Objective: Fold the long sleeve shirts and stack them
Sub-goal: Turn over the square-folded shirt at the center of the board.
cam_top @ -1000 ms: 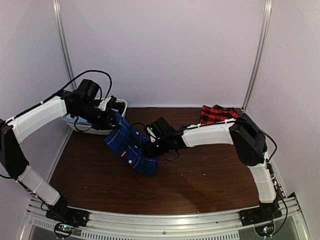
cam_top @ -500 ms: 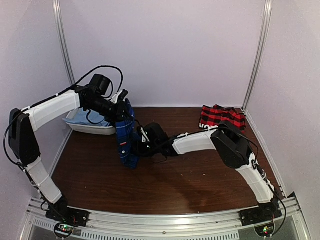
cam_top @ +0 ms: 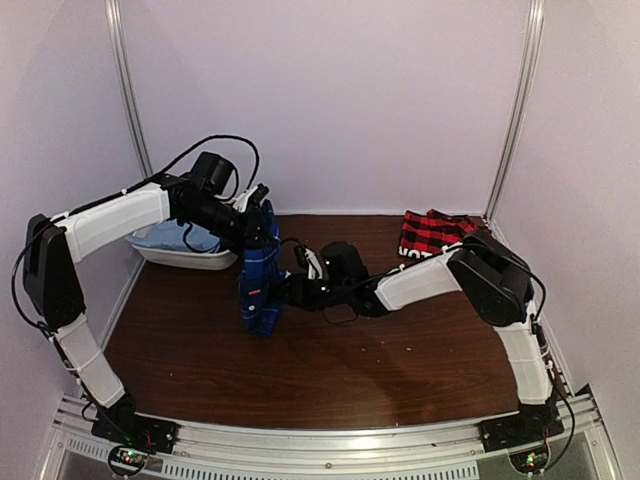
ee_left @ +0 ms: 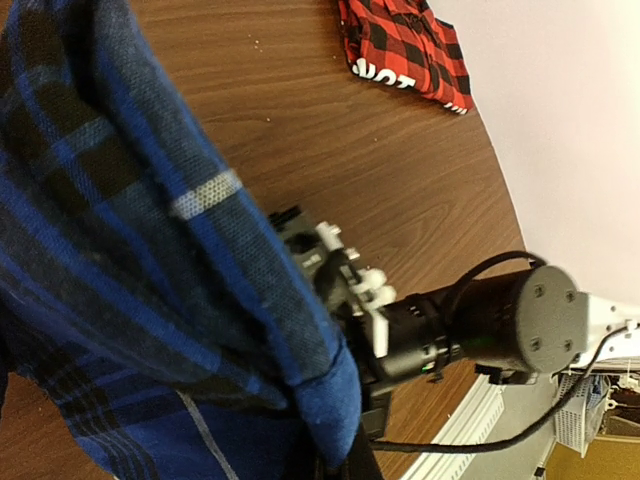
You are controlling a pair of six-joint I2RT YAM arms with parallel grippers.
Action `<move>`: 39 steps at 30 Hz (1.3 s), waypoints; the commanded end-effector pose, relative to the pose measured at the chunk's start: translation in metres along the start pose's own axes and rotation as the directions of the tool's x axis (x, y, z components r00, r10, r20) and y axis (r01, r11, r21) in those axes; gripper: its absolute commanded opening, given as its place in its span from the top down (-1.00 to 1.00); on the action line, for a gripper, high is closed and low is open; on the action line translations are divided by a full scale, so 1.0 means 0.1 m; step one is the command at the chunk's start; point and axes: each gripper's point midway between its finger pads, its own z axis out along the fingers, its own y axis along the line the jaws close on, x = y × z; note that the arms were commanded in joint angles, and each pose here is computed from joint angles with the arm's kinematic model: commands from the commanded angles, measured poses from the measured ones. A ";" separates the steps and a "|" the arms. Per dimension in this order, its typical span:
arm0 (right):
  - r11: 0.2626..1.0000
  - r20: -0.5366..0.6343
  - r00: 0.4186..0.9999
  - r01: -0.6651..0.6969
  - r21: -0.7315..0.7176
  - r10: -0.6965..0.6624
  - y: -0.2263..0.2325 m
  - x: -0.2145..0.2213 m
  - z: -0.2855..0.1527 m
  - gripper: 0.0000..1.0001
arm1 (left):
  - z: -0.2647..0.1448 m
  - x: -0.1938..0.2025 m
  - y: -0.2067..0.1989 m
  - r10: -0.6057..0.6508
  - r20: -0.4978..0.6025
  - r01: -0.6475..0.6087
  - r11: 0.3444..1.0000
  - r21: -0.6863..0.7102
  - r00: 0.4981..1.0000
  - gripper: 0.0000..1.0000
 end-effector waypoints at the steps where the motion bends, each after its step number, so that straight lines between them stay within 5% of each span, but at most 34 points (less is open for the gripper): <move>1: 0.987 0.132 0.990 0.065 -0.144 -0.046 0.57 -0.50 -0.50 0.10 | 0.07 -0.13 -0.08 0.037 0.031 -0.038 0.999 0.007 0.999 1.00; 10: 0.995 0.263 0.964 0.011 0.095 -0.036 0.18 -0.89 -1.55 0.05 | 0.55 0.00 -0.28 0.056 -0.029 -0.057 0.998 -0.032 0.998 1.00; 17: 0.961 0.292 0.956 -0.045 0.272 -0.038 -0.29 -0.85 -2.31 -0.05 | 1.68 0.25 -0.70 0.056 -0.107 -0.065 0.995 -0.080 0.993 0.96; 21: 0.929 0.296 0.955 -0.083 0.360 -0.030 -0.57 -0.72 -2.64 -0.13 | 2.15 0.29 -1.13 0.081 -0.111 -0.082 0.997 -0.004 0.990 0.15; 25: 0.897 0.265 0.963 -0.080 0.435 -0.043 -0.74 -0.58 -2.77 -0.24 | 2.03 0.07 -1.33 0.102 -0.044 -0.101 0.995 0.026 0.994 -0.16; 29: 0.879 0.229 0.973 -0.075 0.471 -0.040 -0.85 -0.47 -2.76 -0.28 | 1.68 -0.10 -1.19 0.081 0.008 -0.081 0.997 -0.006 0.997 -0.19; 39: 0.829 0.065 0.997 0.001 0.559 -0.045 -1.07 -0.21 -2.40 -0.26 | 0.80 0.11 0.19 -0.064 0.064 0.072 0.988 -0.135 0.996 -0.15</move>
